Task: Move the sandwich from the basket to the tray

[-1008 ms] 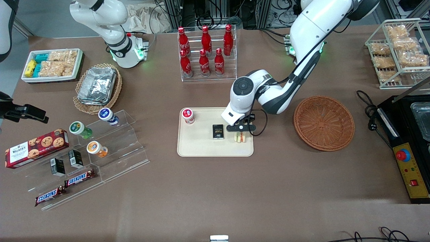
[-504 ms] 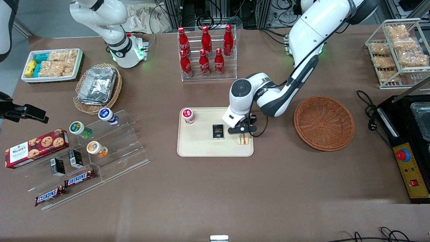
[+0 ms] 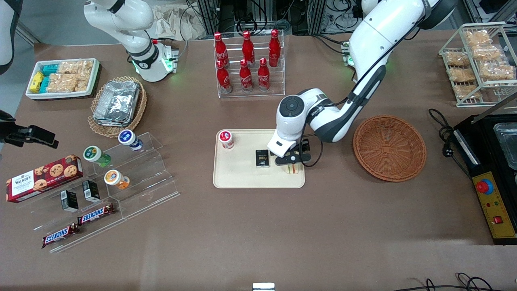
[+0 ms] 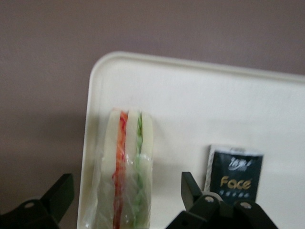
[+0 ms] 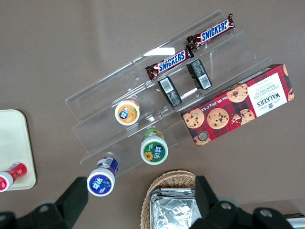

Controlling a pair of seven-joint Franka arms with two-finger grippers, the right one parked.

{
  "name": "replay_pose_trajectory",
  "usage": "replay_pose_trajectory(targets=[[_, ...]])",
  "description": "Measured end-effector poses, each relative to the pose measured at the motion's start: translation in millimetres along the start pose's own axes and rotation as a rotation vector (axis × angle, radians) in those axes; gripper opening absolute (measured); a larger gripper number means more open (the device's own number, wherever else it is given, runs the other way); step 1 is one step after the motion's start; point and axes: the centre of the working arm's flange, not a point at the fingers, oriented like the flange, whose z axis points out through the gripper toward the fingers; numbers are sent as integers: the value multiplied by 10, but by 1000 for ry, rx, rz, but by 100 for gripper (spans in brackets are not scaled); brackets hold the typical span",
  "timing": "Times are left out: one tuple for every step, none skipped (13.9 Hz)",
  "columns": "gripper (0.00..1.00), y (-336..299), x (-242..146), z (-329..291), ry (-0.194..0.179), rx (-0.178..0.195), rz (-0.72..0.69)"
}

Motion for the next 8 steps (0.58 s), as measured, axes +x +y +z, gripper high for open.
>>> replay_pose_trajectory(targets=[[100,-16,99,-140,17,-13,-19],[100,-34,161,-291,33,-16,-30],[100,-47,197,-444,48,-12,-37],[100,-52,232,-630,62,-7,-47],[100,-58,270,-827,66,-2,-66],[100,-71,316,-1040,67,9,-88],[100,-97,368,-1262,65,25,-110],[100,-128,423,-1500,62,33,-136]])
